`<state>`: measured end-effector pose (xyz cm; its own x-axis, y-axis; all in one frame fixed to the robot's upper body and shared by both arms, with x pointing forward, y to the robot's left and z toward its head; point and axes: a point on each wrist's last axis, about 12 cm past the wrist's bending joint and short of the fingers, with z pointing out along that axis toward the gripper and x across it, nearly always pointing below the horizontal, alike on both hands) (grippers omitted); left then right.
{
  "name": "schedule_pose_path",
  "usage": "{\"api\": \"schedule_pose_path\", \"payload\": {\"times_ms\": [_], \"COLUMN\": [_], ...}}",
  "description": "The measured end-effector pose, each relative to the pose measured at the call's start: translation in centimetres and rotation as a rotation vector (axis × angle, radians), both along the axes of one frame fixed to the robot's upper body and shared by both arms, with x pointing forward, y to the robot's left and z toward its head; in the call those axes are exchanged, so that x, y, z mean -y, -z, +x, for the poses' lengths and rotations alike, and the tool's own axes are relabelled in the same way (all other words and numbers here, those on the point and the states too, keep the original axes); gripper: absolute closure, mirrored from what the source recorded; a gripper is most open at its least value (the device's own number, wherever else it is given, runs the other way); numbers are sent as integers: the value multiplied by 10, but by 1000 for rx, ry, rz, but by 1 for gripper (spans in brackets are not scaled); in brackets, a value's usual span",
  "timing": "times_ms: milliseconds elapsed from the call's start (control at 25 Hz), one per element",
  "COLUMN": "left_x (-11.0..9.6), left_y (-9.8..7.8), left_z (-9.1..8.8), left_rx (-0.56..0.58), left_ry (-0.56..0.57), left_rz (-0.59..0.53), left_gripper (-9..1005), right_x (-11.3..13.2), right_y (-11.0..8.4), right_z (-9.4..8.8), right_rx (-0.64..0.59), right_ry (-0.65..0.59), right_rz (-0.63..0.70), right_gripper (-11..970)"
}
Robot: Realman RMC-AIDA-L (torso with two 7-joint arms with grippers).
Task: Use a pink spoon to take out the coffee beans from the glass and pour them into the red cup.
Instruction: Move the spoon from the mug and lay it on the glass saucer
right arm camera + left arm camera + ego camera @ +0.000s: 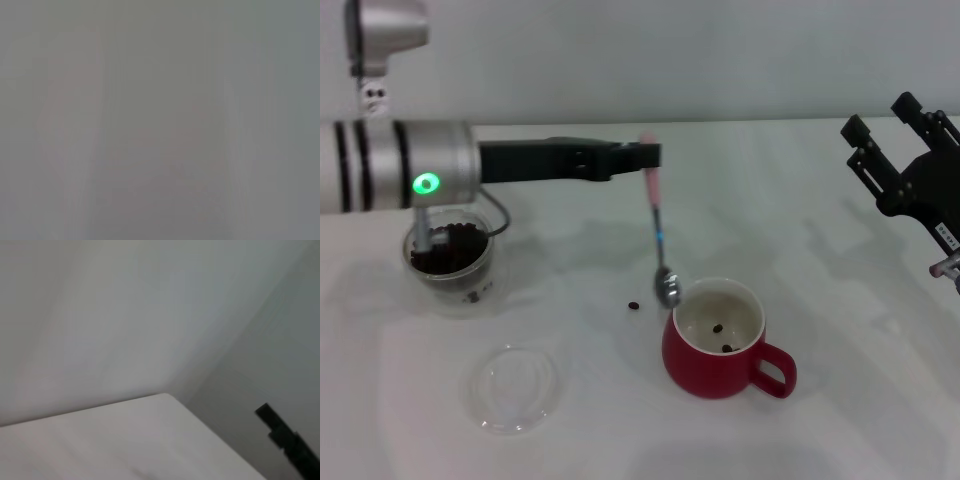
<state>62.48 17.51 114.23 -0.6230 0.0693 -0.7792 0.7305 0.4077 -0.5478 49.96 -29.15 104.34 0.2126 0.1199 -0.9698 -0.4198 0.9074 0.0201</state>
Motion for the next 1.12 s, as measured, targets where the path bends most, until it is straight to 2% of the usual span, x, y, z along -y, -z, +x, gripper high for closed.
{"api": "schedule_pose_path", "payload": {"times_ms": [360,720,960,1120], "left_x": [-64,-91,-114,-120], "left_y": [15,34,39,42], "left_z": [-19,-38,-46,-51], "left_rx": [7,-30,-43,-50], "left_ry": [-95,-132,-176,-182], "left_rz": [38,65,78,74], "left_gripper": [868,868,866,864], "right_x": [5,8,12,12], "right_y": [-2,-1,1,3], "right_z": [2,5,6,6], "right_rx": [12,-1,-21,-32], "right_ry": [20,41,73,76], "right_rz": [-9,-14,-14,-16], "right_gripper": [276,280,280,280]}}
